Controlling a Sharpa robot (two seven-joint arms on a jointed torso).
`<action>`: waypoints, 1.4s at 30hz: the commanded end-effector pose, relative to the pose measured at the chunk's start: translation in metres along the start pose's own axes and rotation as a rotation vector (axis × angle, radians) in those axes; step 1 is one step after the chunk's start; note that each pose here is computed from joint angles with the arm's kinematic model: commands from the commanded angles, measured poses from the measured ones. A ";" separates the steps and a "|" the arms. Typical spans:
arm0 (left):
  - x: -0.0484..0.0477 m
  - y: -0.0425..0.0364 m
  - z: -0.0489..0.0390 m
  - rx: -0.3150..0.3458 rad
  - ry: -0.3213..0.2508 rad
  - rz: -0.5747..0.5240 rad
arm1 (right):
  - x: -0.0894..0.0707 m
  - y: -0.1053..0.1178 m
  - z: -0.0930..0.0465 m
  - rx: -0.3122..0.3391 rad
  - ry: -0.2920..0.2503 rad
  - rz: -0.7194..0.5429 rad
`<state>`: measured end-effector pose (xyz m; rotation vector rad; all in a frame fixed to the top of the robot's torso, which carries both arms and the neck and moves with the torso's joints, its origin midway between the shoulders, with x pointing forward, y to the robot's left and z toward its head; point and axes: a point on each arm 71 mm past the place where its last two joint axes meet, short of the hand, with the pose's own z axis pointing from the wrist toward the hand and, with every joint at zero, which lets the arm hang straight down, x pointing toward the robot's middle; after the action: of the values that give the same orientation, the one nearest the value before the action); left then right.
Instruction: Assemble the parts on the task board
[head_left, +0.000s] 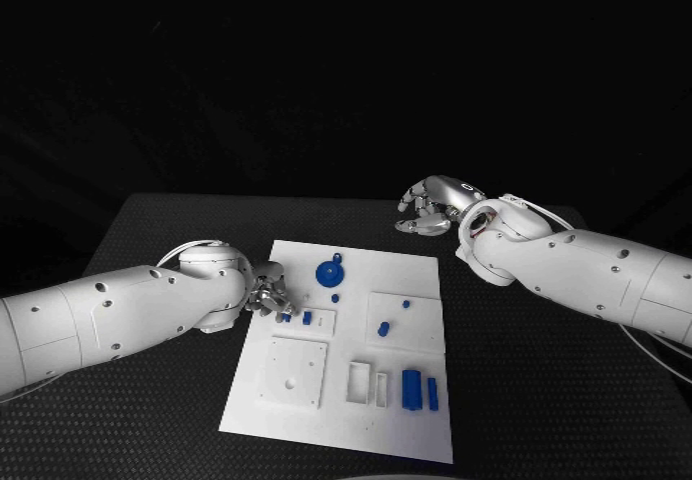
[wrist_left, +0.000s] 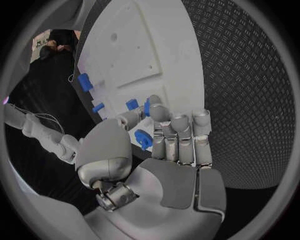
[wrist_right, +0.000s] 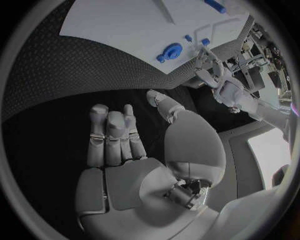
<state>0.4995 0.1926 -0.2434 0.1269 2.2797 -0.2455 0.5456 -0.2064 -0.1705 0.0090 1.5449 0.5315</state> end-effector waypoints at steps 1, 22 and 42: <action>0.0090 0.0069 0.0026 -0.041 0.016 0.000 | 0.001 0.001 0.000 -0.005 0.009 -0.007; 0.0117 0.0078 0.0013 -0.037 0.046 -0.022 | 0.001 0.000 -0.001 -0.003 0.010 -0.008; 0.0112 0.0099 0.0009 -0.042 0.036 -0.033 | 0.001 0.000 -0.001 -0.003 0.009 -0.009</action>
<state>0.4982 0.1971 -0.2442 0.0776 2.2887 -0.2618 0.5453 -0.2075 -0.1712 0.0093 1.5468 0.5291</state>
